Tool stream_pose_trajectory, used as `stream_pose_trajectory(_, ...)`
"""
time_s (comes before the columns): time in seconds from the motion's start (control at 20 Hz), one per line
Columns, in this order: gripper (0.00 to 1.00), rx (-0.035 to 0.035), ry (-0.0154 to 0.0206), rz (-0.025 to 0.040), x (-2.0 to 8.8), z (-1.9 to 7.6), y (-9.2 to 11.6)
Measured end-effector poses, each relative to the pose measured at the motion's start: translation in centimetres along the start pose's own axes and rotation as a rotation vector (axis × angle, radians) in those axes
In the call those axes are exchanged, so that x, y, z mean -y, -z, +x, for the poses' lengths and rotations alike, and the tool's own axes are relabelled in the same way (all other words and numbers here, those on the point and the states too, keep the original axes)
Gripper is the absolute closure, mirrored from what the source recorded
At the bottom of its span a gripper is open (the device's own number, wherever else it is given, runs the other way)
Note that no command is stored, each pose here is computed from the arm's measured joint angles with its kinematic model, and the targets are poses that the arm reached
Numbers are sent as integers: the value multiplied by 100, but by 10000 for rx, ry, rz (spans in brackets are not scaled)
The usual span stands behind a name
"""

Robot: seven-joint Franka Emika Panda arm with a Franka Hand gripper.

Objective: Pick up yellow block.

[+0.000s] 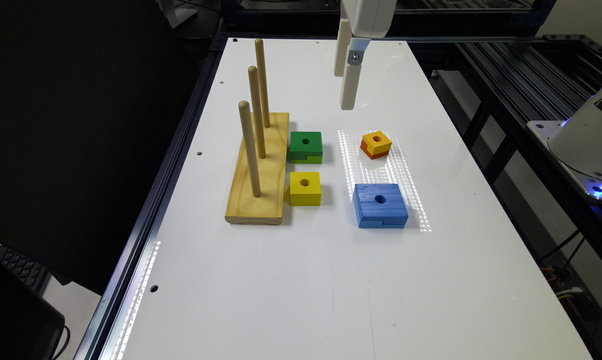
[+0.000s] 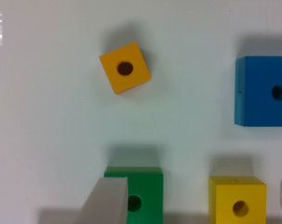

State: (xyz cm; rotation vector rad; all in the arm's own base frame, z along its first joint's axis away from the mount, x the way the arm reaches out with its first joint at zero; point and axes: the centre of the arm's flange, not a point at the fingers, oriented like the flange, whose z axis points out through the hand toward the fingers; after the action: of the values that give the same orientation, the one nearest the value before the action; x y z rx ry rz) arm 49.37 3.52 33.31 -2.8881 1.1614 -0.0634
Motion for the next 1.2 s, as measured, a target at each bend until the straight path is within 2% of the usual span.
stream_pose_trajectory(0.15, 0, -26, 13, 33, 41, -20, 16)
stream_pose_trajectory(0.35, 0, -48, 4, 77, 124, -58, 29)
stream_pose_trajectory(0.6, 0, -1, -10, 141, 338, -89, -5)
stream_pose_trajectory(0.7, 0, 21, 0, 157, 392, -85, -21)
stream_pose_trajectory(0.95, 0, 47, 4, 166, 433, -67, -42)
stream_pose_trajectory(1.2, 0, 60, 20, 159, 450, -91, -43)
